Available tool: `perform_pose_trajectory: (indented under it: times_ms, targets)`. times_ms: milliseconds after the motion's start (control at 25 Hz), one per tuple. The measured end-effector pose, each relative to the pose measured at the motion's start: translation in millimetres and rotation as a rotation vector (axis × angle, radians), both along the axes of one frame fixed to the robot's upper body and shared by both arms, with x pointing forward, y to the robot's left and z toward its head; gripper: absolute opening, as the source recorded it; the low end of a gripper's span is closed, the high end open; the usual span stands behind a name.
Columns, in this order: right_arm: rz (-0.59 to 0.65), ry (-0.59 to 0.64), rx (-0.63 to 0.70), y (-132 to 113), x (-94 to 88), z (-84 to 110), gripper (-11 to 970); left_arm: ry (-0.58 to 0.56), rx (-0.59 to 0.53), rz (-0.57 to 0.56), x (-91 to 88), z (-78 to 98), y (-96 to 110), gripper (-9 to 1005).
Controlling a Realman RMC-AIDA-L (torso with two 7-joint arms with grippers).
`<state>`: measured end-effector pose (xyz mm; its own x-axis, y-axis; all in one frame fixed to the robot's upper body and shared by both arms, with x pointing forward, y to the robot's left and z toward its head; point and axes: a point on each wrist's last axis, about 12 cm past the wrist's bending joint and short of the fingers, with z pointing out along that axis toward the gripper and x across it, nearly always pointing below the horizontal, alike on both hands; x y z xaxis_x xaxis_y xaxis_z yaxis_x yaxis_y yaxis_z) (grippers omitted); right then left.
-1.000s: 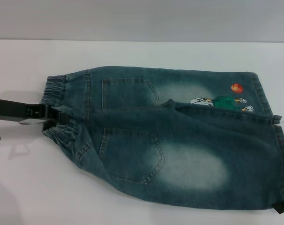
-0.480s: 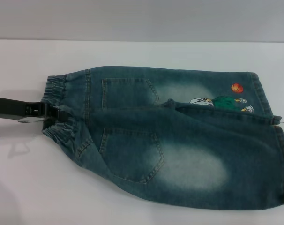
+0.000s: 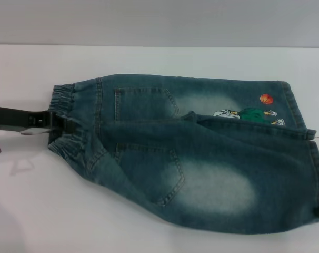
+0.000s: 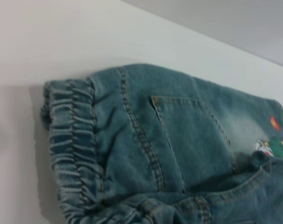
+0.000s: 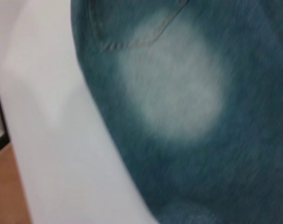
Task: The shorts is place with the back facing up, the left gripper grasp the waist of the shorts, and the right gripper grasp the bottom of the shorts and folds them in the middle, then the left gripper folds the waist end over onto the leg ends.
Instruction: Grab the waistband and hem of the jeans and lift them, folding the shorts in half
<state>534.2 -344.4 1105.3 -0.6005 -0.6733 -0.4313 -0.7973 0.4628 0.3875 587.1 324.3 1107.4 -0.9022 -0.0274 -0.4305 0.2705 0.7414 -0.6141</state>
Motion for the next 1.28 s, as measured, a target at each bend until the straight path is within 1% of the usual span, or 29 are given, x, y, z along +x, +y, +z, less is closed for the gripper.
perform_pose_trajectory:
  times_ms: [120,160,280,320,360,480,680,840,880,920,960,1040,1080,1240,1280]
  targets:
    - [-0.033,-0.074,0.050,-1.7,3.4,2.1,-1,-0.011,-0.012,0.029,1.2,-0.5,1.1,111]
    - [-0.047,-0.100,0.070,-2.6,4.1,3.1,-1,-0.018,-0.022,0.055,2.0,-0.8,2.6,111]
    - [-0.100,-0.200,0.156,-7.0,5.0,8.4,0,-0.025,-0.035,0.103,2.5,-2.6,5.7,112]
    - [-0.116,-0.231,0.189,-8.4,4.4,9.9,1,-0.025,-0.035,0.103,2.5,-2.6,5.7,112]
    - [-0.131,-0.261,0.220,-9.6,4.3,11.6,1,-0.034,-0.045,0.141,3.5,-3.5,8.3,112]
    - [-0.170,-0.336,0.298,-12.9,4.2,16.6,2,-0.037,-0.051,0.162,4.5,-3.3,9.7,113]
    - [-0.232,-0.447,0.388,-20.2,2.5,22.4,3,-0.040,-0.062,0.185,8.2,0.2,9.8,115]
    - [-0.315,-0.530,0.415,-29.9,2.0,22.5,5,-0.046,-0.074,0.194,9.7,2.3,9.6,116]
    - [-0.358,-0.561,0.420,-34.3,2.2,19.9,5,-0.089,-0.155,0.230,13.8,11.0,9.5,116]
    - [-0.358,-0.561,0.420,-34.3,2.2,19.9,5,-0.089,-0.155,0.230,13.8,11.0,9.5,117]
    - [-0.380,-0.572,0.423,-36.2,2.1,17.4,6,-0.106,-0.182,0.243,14.2,13.2,10.6,117]
    - [-0.418,-0.586,0.430,-39.5,2.1,13.0,6,-0.106,-0.182,0.243,14.2,13.2,10.6,118]
    - [-0.435,-0.593,0.433,-40.6,2.5,10.9,6,-0.135,-0.211,0.277,15.2,15.9,14.9,118]
    - [-0.489,-0.606,0.424,-41.7,5.0,1.4,8,-0.142,-0.205,0.298,16.2,15.2,17.3,119]
    - [-0.505,-0.608,0.417,-41.4,6.3,-1.0,8,-0.147,-0.201,0.317,17.3,13.6,18.3,119]
